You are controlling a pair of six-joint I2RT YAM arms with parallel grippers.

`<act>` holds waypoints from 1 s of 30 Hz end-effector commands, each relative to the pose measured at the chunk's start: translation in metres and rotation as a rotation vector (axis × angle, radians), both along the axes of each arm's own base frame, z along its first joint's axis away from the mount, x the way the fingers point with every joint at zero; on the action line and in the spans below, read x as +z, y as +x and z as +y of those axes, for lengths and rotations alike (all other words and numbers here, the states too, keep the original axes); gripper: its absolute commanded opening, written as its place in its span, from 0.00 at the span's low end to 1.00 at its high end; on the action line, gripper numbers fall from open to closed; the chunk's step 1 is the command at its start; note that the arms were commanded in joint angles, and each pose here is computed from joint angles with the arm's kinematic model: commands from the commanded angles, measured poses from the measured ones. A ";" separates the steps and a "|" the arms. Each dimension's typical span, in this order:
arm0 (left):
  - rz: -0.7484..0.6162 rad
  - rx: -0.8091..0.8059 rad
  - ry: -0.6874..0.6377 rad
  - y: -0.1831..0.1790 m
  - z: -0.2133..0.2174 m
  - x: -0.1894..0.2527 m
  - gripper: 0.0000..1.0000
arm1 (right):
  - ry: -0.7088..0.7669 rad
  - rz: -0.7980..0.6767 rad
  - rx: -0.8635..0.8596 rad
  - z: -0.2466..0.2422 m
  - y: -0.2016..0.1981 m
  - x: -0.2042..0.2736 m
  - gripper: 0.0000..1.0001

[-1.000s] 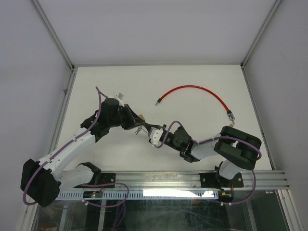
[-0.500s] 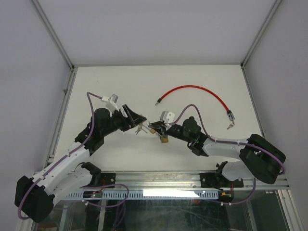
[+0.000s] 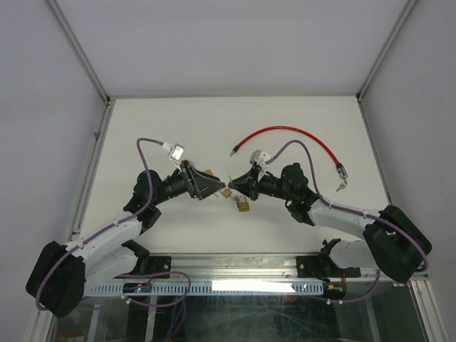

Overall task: Unlock with the key
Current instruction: Pick up the key from the center of the board.

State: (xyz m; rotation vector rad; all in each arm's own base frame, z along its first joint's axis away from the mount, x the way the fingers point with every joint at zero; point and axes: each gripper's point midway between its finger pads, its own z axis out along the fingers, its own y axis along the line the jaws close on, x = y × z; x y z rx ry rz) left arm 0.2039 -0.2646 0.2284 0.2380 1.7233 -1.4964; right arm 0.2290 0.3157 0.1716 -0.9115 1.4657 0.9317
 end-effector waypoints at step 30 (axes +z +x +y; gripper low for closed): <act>-0.222 -0.204 -0.120 -0.029 -0.030 0.030 0.36 | 0.268 0.243 0.325 0.008 -0.066 0.075 0.00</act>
